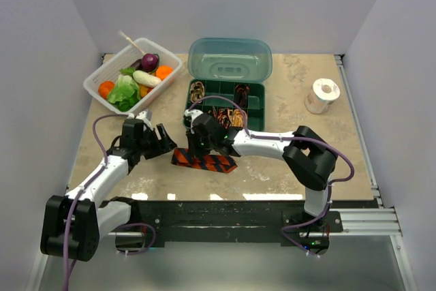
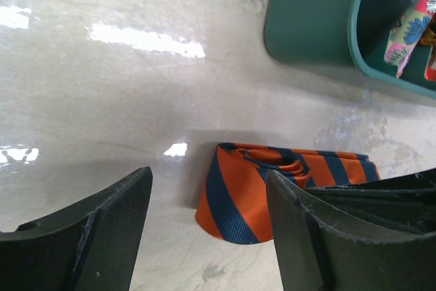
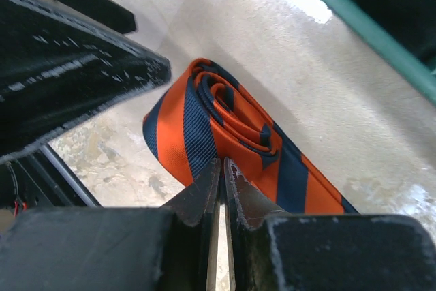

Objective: Roll the ties
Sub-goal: Roll the tie at the center of the board.

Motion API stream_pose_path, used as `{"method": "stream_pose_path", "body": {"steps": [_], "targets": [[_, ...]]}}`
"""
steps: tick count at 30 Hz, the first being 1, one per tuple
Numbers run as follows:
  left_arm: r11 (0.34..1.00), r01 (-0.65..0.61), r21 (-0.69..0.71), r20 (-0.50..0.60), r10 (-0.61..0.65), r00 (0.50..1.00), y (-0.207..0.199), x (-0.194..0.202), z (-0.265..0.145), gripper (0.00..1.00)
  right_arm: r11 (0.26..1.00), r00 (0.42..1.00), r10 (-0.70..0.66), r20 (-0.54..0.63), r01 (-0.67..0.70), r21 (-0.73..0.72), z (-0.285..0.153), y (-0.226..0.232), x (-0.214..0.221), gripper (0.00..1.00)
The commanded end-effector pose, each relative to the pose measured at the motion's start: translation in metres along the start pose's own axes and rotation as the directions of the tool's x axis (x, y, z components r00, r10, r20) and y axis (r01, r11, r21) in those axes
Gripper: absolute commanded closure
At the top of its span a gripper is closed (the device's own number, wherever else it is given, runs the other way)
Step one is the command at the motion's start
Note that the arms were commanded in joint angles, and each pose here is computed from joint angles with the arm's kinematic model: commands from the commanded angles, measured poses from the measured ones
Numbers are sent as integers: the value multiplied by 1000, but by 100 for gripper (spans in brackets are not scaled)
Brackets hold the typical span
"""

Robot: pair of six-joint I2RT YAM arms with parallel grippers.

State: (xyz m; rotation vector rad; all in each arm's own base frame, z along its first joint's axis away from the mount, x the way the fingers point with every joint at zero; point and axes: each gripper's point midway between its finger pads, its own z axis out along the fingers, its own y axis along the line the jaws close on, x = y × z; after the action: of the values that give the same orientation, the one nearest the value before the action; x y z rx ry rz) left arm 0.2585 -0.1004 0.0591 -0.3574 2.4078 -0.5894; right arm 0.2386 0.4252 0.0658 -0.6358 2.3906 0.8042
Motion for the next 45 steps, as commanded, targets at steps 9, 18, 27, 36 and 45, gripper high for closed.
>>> {"method": "stream_pose_path", "body": {"steps": [9,18,27,36,45], "targets": [[980,31,198,1,-31,1000,-18,18,10,28,999,1000,-4,22,5,-33,6,9,-4,90],[961,41,274,25,-50,998,-20,33,8,28,1000,1000,22,-1,-22,4,11,-4,13,91],[934,37,356,13,-45,999,-29,43,5,27,998,999,37,-18,-36,42,16,-15,24,90],[907,15,422,53,-41,998,-38,42,-1,29,998,999,43,-28,-41,48,20,-15,24,90],[916,35,400,28,-51,998,-34,40,10,56,999,999,35,-31,-34,25,21,-9,21,90]]}}
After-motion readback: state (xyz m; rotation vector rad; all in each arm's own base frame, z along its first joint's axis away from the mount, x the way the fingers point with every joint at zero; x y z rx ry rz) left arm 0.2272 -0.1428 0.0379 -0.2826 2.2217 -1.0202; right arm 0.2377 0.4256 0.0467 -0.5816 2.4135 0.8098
